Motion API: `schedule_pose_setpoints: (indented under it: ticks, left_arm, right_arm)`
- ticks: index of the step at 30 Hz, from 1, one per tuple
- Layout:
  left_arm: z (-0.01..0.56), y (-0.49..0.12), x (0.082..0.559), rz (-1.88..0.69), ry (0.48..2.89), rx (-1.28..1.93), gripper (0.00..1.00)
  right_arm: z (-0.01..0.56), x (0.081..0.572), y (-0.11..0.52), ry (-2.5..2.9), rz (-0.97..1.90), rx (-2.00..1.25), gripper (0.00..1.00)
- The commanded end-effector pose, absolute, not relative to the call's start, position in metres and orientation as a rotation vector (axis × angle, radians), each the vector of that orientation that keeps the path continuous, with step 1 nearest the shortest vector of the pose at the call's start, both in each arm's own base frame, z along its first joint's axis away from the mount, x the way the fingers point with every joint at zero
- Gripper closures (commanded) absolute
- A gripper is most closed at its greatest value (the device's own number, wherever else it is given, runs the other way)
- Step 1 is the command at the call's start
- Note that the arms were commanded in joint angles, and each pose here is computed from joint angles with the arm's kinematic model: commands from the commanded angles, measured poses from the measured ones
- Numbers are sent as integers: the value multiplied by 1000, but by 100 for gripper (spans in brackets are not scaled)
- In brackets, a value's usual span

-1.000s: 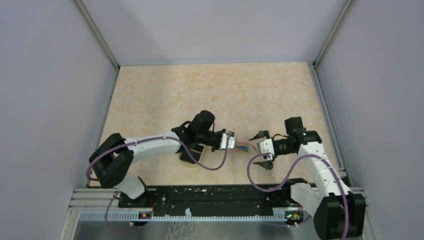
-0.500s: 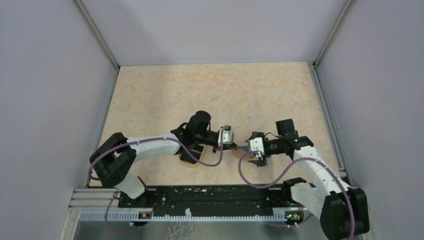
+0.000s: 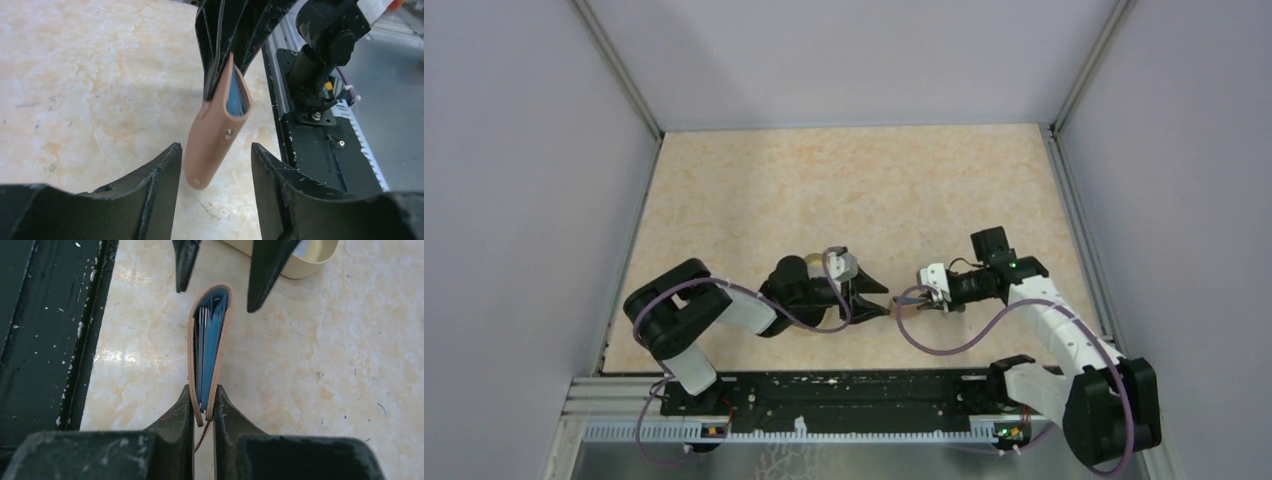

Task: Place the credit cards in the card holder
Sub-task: Close the card holder at the center of the board.

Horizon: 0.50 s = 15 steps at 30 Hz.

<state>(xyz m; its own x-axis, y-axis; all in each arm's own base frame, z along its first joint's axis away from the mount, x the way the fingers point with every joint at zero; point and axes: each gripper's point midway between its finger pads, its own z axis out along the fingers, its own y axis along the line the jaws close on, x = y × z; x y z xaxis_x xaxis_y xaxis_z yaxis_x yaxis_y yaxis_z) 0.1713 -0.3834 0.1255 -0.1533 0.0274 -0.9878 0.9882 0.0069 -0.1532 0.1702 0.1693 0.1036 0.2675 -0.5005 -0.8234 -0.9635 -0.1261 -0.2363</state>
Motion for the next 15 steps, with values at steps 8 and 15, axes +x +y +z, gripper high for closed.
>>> schedule_pose_setpoints:
  ticks: [8, 15]
  left_arm:
    - [177, -337, 143, -1234, 1011, 945, 1]
    - [146, -365, 139, -1086, 1097, 1141, 1]
  right_arm:
    - [134, 160, 174, 1499, 1013, -1766, 100]
    - [126, 153, 174, 1539, 1060, -1821, 100]
